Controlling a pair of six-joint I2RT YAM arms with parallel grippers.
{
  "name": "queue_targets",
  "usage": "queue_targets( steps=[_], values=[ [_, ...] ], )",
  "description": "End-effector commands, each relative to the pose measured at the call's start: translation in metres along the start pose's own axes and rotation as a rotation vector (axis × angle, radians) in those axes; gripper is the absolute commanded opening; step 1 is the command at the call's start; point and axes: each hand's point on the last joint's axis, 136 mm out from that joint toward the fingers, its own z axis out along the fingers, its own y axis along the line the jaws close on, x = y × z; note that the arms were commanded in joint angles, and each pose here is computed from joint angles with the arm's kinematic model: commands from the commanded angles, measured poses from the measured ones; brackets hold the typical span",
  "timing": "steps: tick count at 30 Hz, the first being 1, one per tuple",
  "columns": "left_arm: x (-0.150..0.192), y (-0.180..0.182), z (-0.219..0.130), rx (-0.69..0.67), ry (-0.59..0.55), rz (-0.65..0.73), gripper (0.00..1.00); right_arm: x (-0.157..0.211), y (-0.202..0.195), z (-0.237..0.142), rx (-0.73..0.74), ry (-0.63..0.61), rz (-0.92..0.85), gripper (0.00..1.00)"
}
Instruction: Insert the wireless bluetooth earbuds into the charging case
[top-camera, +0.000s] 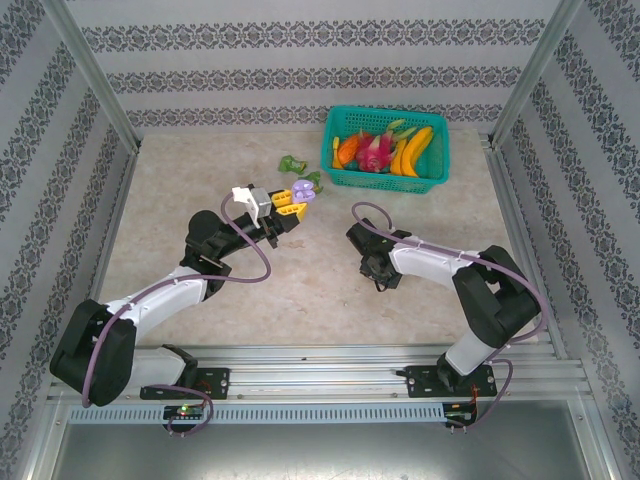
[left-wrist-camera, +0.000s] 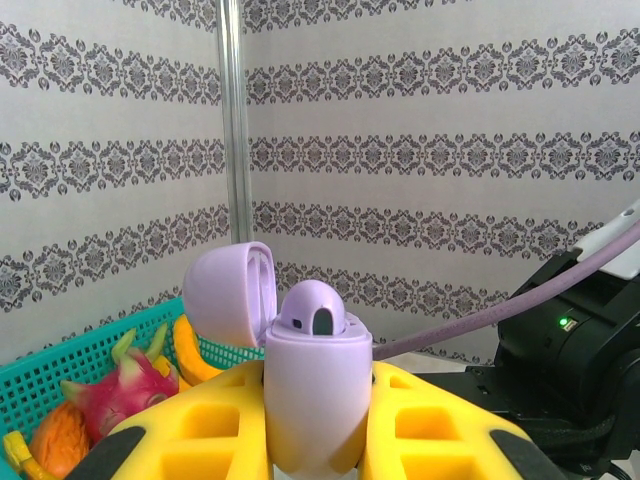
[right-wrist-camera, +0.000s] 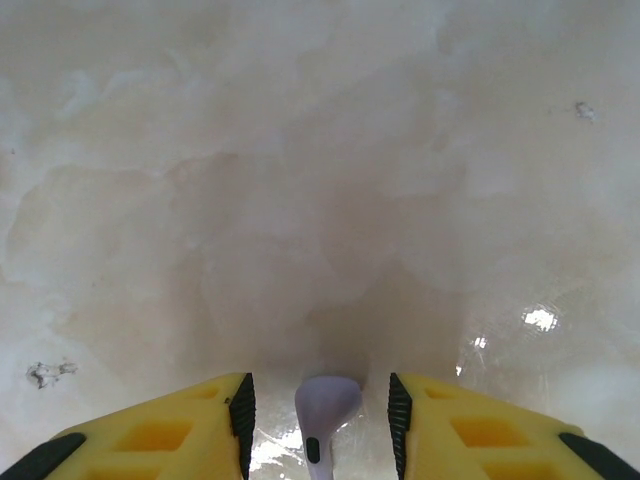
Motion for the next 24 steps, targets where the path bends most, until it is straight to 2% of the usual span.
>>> queue_targets(
  steps=[1, 16, 24],
  values=[
    [-0.009, 0.0, -0.002, -0.003, -0.03, 0.015, 0.0, 0.001, -0.001, 0.001, 0.019, -0.008, 0.01, 0.42],
    [-0.008, 0.0, -0.002, -0.008, -0.033, 0.016, 0.0, 0.016, 0.001, 0.007, 0.025, 0.026, -0.013, 0.42],
    [-0.01, 0.0, -0.003, -0.011, -0.035, 0.017, 0.0, 0.019, 0.0, 0.014, 0.042, 0.036, -0.058, 0.34]
  ],
)
